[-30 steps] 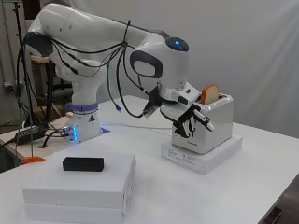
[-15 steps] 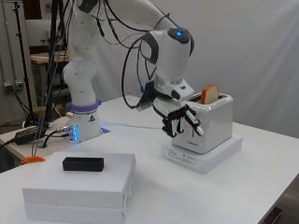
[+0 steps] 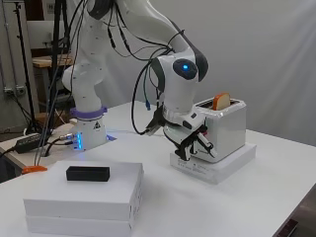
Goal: Teleoperate dual arm-hand system to toast a bread
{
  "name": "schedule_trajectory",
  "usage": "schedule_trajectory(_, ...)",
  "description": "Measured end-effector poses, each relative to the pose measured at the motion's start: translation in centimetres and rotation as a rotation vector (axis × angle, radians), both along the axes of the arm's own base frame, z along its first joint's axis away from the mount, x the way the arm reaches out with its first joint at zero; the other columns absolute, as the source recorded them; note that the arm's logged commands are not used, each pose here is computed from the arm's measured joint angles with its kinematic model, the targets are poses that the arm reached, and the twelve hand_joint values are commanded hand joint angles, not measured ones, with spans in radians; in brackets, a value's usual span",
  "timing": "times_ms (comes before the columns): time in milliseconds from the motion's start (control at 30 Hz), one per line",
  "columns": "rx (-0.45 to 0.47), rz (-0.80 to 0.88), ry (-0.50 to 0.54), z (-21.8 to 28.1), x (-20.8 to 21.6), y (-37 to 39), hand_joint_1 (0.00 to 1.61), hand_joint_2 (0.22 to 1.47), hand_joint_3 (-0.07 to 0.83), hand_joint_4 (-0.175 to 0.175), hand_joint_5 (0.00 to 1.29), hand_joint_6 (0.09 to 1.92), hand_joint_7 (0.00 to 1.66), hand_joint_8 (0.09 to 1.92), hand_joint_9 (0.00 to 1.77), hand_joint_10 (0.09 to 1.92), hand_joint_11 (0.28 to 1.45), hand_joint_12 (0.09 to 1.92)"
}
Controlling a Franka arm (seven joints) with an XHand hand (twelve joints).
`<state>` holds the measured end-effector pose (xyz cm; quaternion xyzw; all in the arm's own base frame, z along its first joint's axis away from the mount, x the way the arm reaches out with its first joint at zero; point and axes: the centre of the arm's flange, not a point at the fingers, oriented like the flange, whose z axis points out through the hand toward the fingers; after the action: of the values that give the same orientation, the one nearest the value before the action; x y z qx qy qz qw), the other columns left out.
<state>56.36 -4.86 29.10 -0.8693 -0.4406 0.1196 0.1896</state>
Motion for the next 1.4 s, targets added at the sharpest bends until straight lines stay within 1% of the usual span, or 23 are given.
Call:
schedule_trajectory(67,-0.006,0.007,0.002,-1.4,-0.4,0.0,0.13,1.04,0.001,-0.107,0.27,0.09,0.90,1.90,1.19,1.92,0.77,1.80)
schedule_trajectory(100,-0.009,0.001,0.003,-2.4,-0.8,-0.3,0.13,1.03,0.000,-0.102,0.26,0.09,0.82,1.75,1.05,1.85,0.65,1.65)
schedule_trajectory(133,-0.011,-0.009,0.007,-3.1,-1.1,-0.7,0.13,1.03,-0.001,-0.097,0.26,0.09,0.78,1.56,0.96,1.74,0.58,1.48)
schedule_trajectory(167,-0.011,-0.018,0.017,-3.8,-1.4,-1.0,0.15,1.02,-0.002,-0.091,0.26,0.09,0.76,1.41,0.91,1.64,0.56,1.34)
schedule_trajectory(233,-0.007,-0.028,0.045,-4.8,-1.9,-1.2,0.18,0.99,-0.003,-0.081,0.26,0.09,0.74,1.13,0.87,1.42,0.54,1.07)
schedule_trajectory(267,-0.003,-0.032,0.055,-5.2,-2.0,-1.2,0.19,0.98,-0.002,-0.076,0.25,0.09,0.75,0.88,0.86,1.17,0.57,0.81)
schedule_trajectory(300,0.000,-0.037,0.064,-5.6,-2.1,-1.3,0.17,0.98,-0.001,-0.064,0.24,0.09,0.74,0.57,0.83,0.80,0.58,0.51)
schedule_trajectory(333,0.003,-0.043,0.072,-6.0,-2.2,-1.4,0.14,0.98,0.000,-0.050,0.22,0.09,0.71,0.32,0.80,0.48,0.58,0.29)
schedule_trajectory(367,0.004,-0.050,0.076,-6.2,-2.2,-1.4,0.11,0.99,0.001,-0.036,0.20,0.09,0.67,0.17,0.78,0.26,0.57,0.15)
schedule_trajectory(400,0.003,-0.057,0.078,-6.2,-2.2,-1.3,0.08,1.00,0.004,-0.027,0.19,0.09,0.64,0.09,0.76,0.14,0.56,0.09)
schedule_trajectory(467,0.004,-0.054,0.066,-4.8,-1.7,-0.6,0.02,1.03,0.007,-0.014,0.23,0.09,0.63,0.09,0.81,0.09,0.57,0.09)
schedule_trajectory(533,0.019,-0.036,0.015,-1.9,-0.9,-0.1,0.00,1.06,0.001,-0.032,0.25,0.09,0.75,0.09,1.02,0.09,0.69,0.09)
schedule_trajectory(567,0.025,-0.027,-0.015,-0.3,-0.6,0.1,0.00,1.05,-0.005,-0.032,0.25,0.09,0.66,0.09,0.95,0.09,0.63,0.09)
schedule_trajectory(633,0.012,0.002,-0.071,3.3,-0.4,1.3,0.00,1.04,-0.008,-0.025,0.24,0.09,0.44,0.09,0.63,0.09,0.50,0.09)
schedule_trajectory(700,-0.052,0.042,-0.104,6.9,-0.7,3.4,0.00,1.04,-0.006,-0.055,0.23,0.09,0.39,0.09,0.55,0.09,0.45,0.09)
schedule_trajectory(800,-0.153,0.074,-0.159,11.9,-1.6,4.7,0.00,1.04,-0.002,-0.090,0.22,0.09,0.39,0.09,0.56,0.09,0.44,0.09)
schedule_trajectory(867,-0.160,0.113,-0.229,16.4,-3.0,6.1,0.00,1.04,-0.002,-0.100,0.21,0.09,0.40,0.09,0.61,0.09,0.45,0.09)
schedule_trajectory(967,-0.146,0.176,-0.371,24.5,-6.9,8.8,0.00,1.05,0.001,-0.114,0.24,0.09,0.49,0.09,0.78,0.09,0.48,0.09)
schedule_trajectory(1067,-0.165,0.187,-0.448,29.8,-11.1,9.7,0.00,1.09,0.013,-0.125,0.27,0.09,0.53,0.09,0.79,0.09,0.48,0.09)
schedule_trajectory(1167,-0.175,0.198,-0.449,30.8,-12.8,10.2,0.00,1.10,0.015,-0.130,0.27,0.09,0.53,0.09,0.77,0.09,0.48,0.09)
schedule_trajectory(1300,-0.214,0.197,-0.400,29.4,-12.5,10.3,0.00,1.08,0.000,-0.146,0.22,0.09,0.50,0.09,0.63,0.09,0.43,0.09)
schedule_trajectory(1333,-0.219,0.193,-0.387,28.9,-12.3,9.9,0.00,1.07,-0.001,-0.151,0.22,0.09,0.52,0.09,0.63,0.09,0.43,0.09)
schedule_trajectory(1400,-0.230,0.187,-0.373,28.4,-12.2,9.1,0.00,1.09,0.002,-0.152,0.28,0.09,0.63,0.09,0.74,0.09,0.44,0.09)
